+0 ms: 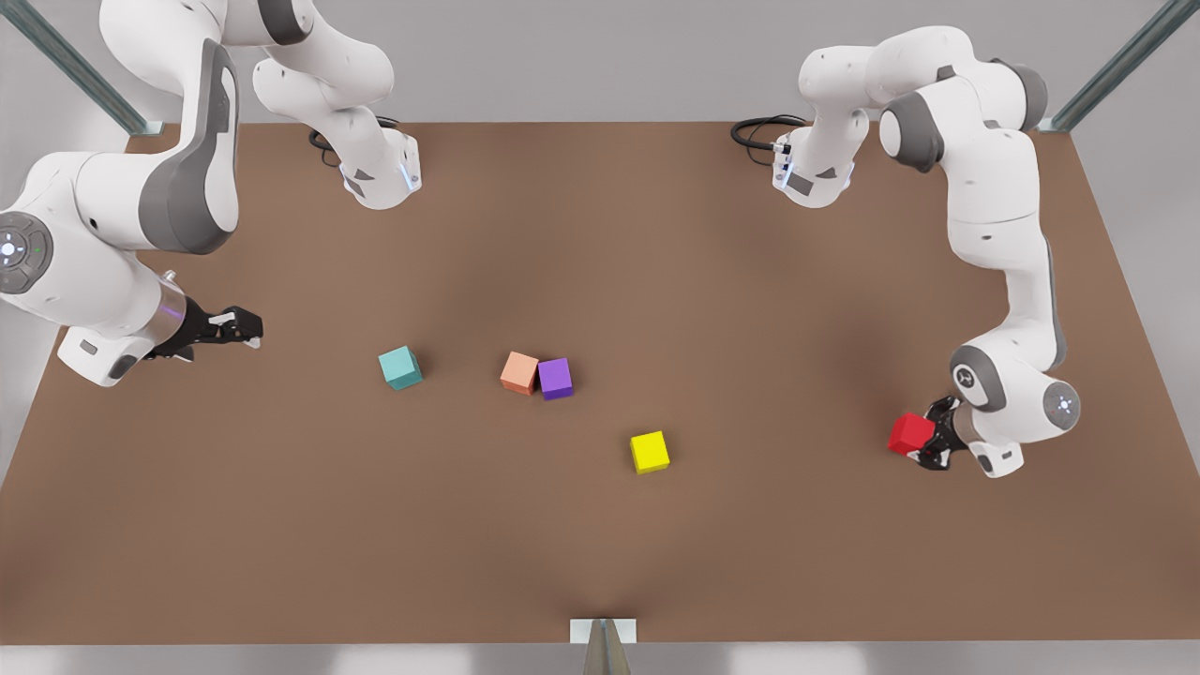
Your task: Pick up red wooden cube and pass to hand red wooden cube and place in blue wooden cube
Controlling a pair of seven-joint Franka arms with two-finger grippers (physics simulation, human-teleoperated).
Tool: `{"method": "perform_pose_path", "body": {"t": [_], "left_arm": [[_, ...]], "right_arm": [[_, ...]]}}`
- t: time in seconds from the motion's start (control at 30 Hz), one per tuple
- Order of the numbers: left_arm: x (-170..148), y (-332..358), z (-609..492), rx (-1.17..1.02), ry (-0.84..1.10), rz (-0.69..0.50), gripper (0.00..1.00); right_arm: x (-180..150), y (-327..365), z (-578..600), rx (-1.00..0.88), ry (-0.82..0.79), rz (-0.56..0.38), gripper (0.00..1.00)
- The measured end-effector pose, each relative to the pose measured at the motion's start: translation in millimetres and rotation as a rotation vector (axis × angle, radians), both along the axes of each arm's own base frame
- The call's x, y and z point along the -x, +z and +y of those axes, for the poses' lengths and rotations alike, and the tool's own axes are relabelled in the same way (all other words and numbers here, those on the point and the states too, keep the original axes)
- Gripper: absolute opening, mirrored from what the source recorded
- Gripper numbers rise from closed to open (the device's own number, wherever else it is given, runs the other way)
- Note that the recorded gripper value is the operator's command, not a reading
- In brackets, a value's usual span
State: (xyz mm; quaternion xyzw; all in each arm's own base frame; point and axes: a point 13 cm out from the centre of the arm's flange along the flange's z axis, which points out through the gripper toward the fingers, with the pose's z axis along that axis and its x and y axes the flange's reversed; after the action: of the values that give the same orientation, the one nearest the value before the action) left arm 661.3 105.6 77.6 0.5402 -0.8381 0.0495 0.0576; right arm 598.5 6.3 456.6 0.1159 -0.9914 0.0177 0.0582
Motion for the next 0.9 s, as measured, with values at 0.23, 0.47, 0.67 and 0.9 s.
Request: {"method": "perform_pose_path", "body": {"t": [0.23,0.47,0.67,0.9], "left_arm": [[-38.9,153.2,-341.7,0.479,-0.453,-0.064,0.54],[11.2,182.7,-572.8,1.124,-0.589,-0.087,0.53],[-36.4,197.2,-595.1,1.201,-0.527,-0.36,0.53],[-54.4,180.5,-599.6,1.161,-0.579,-0.545,0.53]], "right_arm": [[-71.4,-213.3,117.8,-0.483,0.007,0.217,1.0],[-102.6,-262.3,249.8,-1.093,0.172,0.091,1.0],[-98.9,-245.5,293.3,-1.31,0.401,-0.066,1.0],[-108.3,-222.4,337.4,-1.485,0.627,-0.361,1.0]]}}
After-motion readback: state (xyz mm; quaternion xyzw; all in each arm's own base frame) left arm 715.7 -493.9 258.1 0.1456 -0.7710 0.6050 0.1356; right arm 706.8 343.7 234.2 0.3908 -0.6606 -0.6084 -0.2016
